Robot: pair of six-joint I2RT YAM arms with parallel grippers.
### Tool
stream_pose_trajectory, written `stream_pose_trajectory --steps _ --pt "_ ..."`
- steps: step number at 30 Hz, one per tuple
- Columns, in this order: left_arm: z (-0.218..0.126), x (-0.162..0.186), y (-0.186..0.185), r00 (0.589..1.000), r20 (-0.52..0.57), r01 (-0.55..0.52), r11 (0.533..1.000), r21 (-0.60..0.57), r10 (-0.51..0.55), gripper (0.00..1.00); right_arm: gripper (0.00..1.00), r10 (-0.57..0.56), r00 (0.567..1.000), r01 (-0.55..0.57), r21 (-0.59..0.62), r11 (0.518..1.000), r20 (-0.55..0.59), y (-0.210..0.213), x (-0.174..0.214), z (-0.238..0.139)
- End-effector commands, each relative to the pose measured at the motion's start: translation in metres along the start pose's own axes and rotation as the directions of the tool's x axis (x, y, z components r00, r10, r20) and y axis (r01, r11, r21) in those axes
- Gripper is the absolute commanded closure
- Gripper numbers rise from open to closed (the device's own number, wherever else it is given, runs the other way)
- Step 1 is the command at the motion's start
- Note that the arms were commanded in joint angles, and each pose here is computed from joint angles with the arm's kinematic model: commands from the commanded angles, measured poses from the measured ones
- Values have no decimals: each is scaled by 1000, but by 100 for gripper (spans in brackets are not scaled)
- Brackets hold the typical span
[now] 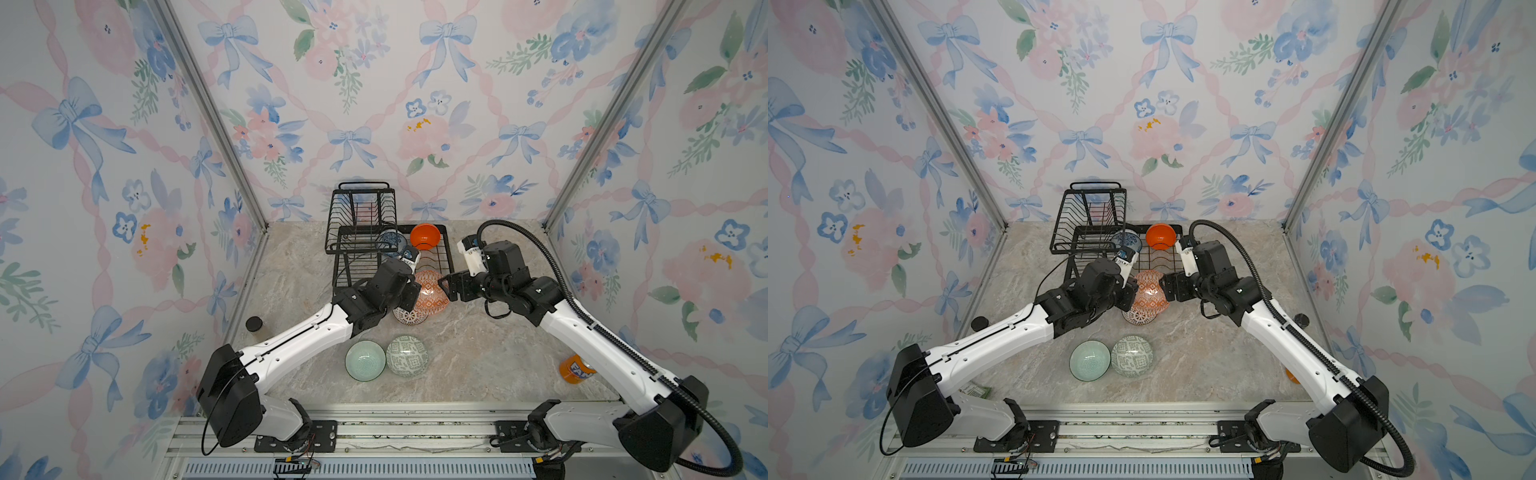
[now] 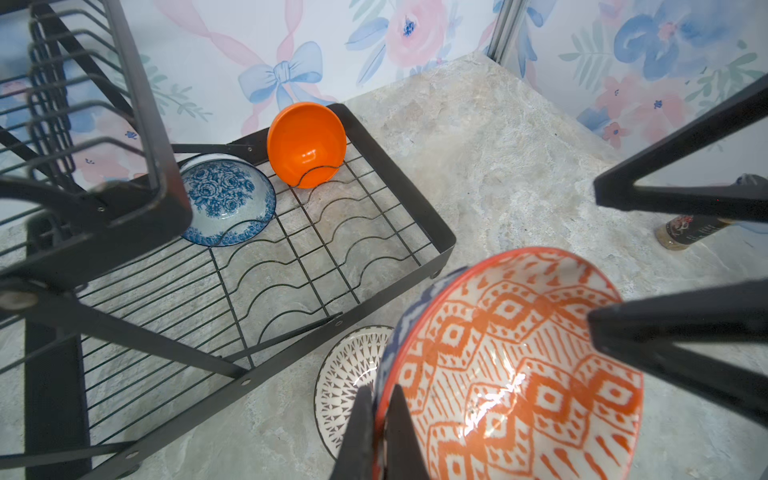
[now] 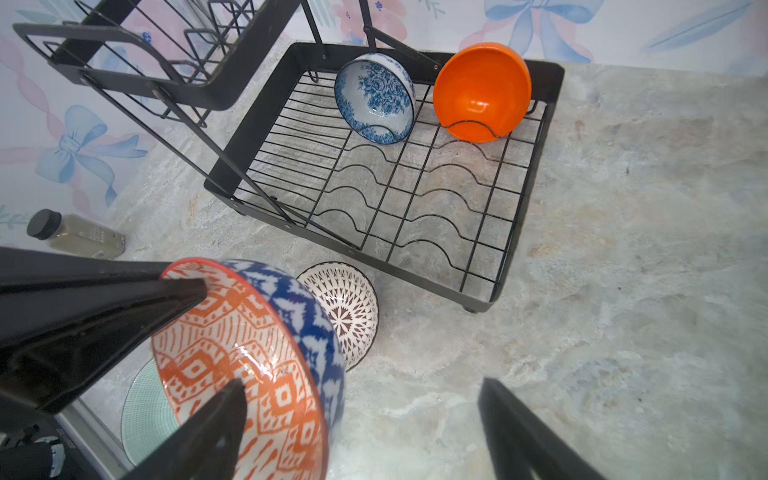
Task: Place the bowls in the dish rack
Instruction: 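Carry the orange-patterned bowl toward the rack while the right gripper reaches for it, then close the right gripper on the orange-patterned bowl rim while the left gripper releases it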
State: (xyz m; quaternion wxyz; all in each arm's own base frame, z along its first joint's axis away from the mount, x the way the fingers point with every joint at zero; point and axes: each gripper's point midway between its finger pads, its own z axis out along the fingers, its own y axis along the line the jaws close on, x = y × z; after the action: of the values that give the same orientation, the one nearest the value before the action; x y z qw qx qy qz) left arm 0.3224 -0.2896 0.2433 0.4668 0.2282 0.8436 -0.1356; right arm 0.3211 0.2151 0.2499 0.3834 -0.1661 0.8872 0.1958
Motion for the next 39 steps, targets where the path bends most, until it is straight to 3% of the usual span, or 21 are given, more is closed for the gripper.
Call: stream_pose_trajectory --steps 1,5,11,16,23,32,33,37,39 --pt "-6 -37 -4 994 106 8 1000 29 -11 100 24 7 999 -7 -9 1000 31 7 -15 1" --pt "-4 -40 -3 994 110 4 1000 27 -6 100 47 10 1000 -10 -15 1000 20 9 -13 6" --pt "-3 -44 -2 992 122 9 999 33 -13 100 71 8 1000 -8 2 1000 16 6 -11 7" --pt "-3 -46 -4 992 124 8 999 44 -14 100 77 8 1000 -8 0 1000 12 5 -9 9" --pt "-4 -42 -12 992 128 -9 996 89 -3 100 100 5 1000 -5 3 1000 -1 4 -7 16" --pt "0 -34 -16 993 115 -25 994 109 13 100 100 -13 1000 13 -5 1000 7 4 -10 18" --pt "0 -33 -16 993 113 -25 994 111 12 95 100 -15 1000 15 -4 1000 11 4 -11 17" --pt "-3 -34 -15 993 120 -34 993 112 20 37 100 -22 999 22 -1 1000 25 2 -12 18" --pt "-7 -36 -13 991 130 -36 994 107 22 19 100 -28 999 28 2 1000 27 1 -13 17"
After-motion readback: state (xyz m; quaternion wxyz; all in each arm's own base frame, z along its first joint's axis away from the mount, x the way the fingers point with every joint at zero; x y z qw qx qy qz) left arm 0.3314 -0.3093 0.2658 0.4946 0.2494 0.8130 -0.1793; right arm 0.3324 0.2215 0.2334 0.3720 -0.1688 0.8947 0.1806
